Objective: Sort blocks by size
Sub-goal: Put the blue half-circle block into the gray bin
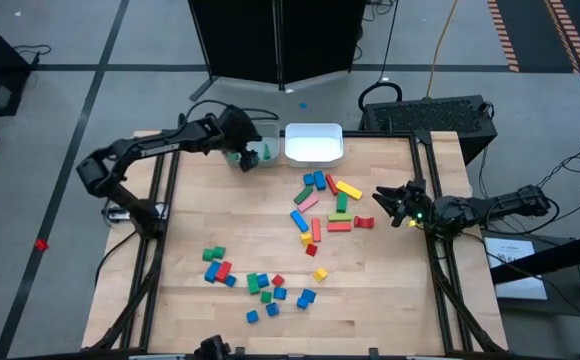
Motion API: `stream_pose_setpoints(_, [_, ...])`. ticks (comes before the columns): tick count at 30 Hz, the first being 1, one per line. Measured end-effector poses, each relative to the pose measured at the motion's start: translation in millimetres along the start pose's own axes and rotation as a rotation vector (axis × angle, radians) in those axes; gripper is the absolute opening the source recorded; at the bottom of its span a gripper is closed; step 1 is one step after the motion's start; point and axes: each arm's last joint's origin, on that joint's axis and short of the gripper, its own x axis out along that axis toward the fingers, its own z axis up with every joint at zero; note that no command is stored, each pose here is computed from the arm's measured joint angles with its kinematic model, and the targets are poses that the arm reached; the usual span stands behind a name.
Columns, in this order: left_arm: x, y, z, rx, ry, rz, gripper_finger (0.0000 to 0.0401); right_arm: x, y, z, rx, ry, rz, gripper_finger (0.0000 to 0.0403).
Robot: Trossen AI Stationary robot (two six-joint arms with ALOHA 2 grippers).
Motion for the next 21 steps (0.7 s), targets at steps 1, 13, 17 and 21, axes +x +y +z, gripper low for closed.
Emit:
stream_pose_setpoints(1, [-5.4, -1.5, -1.0, -0.018, 0.000, -0.039, 0.0324, 0.0, 0.0, 0.0, 0.000, 0.000, 0.000, 0.0194])
stream_pose_setpoints(13, [-58.5, -106.8, -26.6, 0.073, 0.209, -0.591, 0.0304, 0.0, 0.0, -0.1, -0.009, 0.002, 0.002, 0.0194])
stream_pose_setpoints(17, [-62.3, -159.0, -48.5, 0.177, 0.232, -0.661, 0.0304, 0.0, 0.0, -0.2, -0.011, 0.004, 0.003, 0.0194])
stream_pose_setpoints(21, [-71.9, -202.1, -68.0, 0.355, 0.172, -0.659, 0.0304, 0.0, -0.1, -0.4, -0.014, 0.006, 0.002, 0.0194])
